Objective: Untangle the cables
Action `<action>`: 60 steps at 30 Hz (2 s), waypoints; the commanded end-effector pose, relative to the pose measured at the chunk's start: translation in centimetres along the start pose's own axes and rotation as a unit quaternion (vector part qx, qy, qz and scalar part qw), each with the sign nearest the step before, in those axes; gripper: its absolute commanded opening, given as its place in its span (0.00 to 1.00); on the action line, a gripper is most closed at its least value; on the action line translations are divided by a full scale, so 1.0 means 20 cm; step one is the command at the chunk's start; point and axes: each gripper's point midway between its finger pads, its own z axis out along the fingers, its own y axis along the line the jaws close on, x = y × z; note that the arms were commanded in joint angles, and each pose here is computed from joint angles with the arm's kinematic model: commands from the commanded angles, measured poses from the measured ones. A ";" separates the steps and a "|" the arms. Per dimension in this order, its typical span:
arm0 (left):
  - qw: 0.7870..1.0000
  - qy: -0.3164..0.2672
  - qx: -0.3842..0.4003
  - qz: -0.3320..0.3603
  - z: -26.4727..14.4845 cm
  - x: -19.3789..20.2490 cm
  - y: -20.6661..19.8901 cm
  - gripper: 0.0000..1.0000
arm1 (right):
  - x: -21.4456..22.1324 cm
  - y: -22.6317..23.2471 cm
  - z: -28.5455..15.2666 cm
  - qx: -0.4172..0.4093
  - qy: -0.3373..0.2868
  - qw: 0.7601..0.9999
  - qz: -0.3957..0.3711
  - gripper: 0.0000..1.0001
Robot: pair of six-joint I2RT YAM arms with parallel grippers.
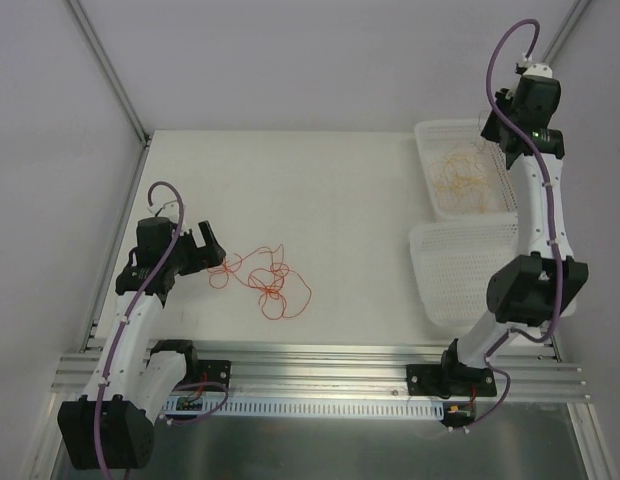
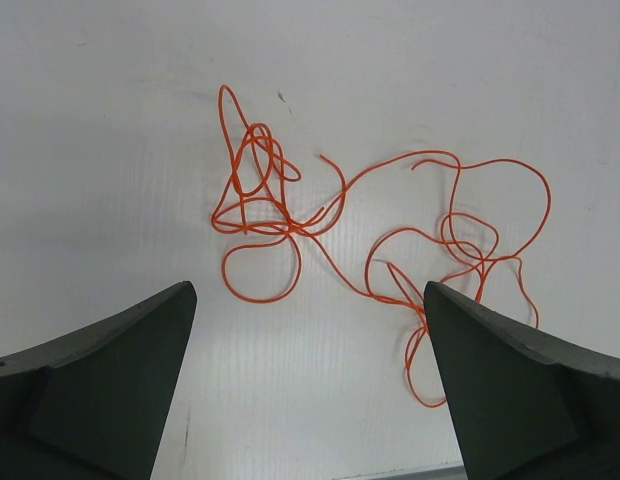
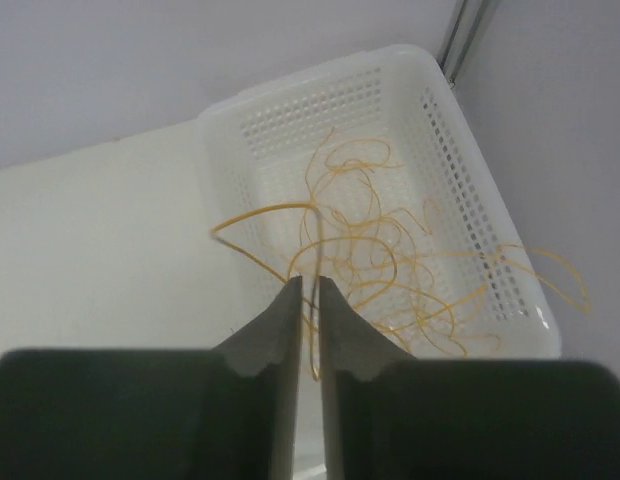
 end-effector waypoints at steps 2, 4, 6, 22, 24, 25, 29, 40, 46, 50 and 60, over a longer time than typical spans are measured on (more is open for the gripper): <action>1.000 -0.008 -0.002 0.019 0.00 -0.02 0.01 0.99 | -0.05 -0.10 0.27 0.021 -0.002 0.998 0.062 0.33; 1.000 -0.006 -0.005 0.020 0.01 -0.01 0.02 0.99 | -0.01 -0.16 0.32 0.030 0.012 0.996 0.088 0.46; 1.000 -0.002 -0.007 0.019 0.01 -0.01 0.02 0.99 | 0.06 -0.23 0.35 0.061 0.019 0.993 0.099 0.55; 0.999 0.026 -0.021 0.013 0.07 0.06 0.06 0.99 | 0.44 -0.79 0.37 0.345 0.037 0.908 0.234 0.65; 0.999 0.026 -0.023 0.013 0.07 0.07 0.07 0.99 | 0.48 -0.83 0.37 0.374 0.034 0.894 0.245 0.64; 0.999 0.027 -0.026 0.014 0.07 0.07 0.07 0.99 | 0.51 -0.86 0.37 0.392 0.036 0.887 0.243 0.64; 0.999 0.027 -0.025 0.014 0.07 0.08 0.07 0.99 | 0.56 -0.88 0.40 0.409 0.045 0.878 0.244 0.63; 0.999 0.029 -0.018 0.013 0.07 0.09 0.06 0.99 | 0.51 -0.91 0.47 0.342 0.085 0.934 0.059 0.58; 0.999 0.041 -0.013 0.014 0.09 0.10 0.06 0.99 | 0.54 -0.92 0.51 0.288 0.111 0.951 0.028 0.56; 0.999 0.041 -0.010 0.016 0.10 0.10 0.05 0.99 | 0.56 -0.96 0.50 0.281 0.121 0.952 0.002 0.54; 0.999 0.043 -0.001 0.017 0.11 0.10 0.04 0.99 | 0.60 -0.99 0.52 0.256 0.139 0.956 -0.019 0.42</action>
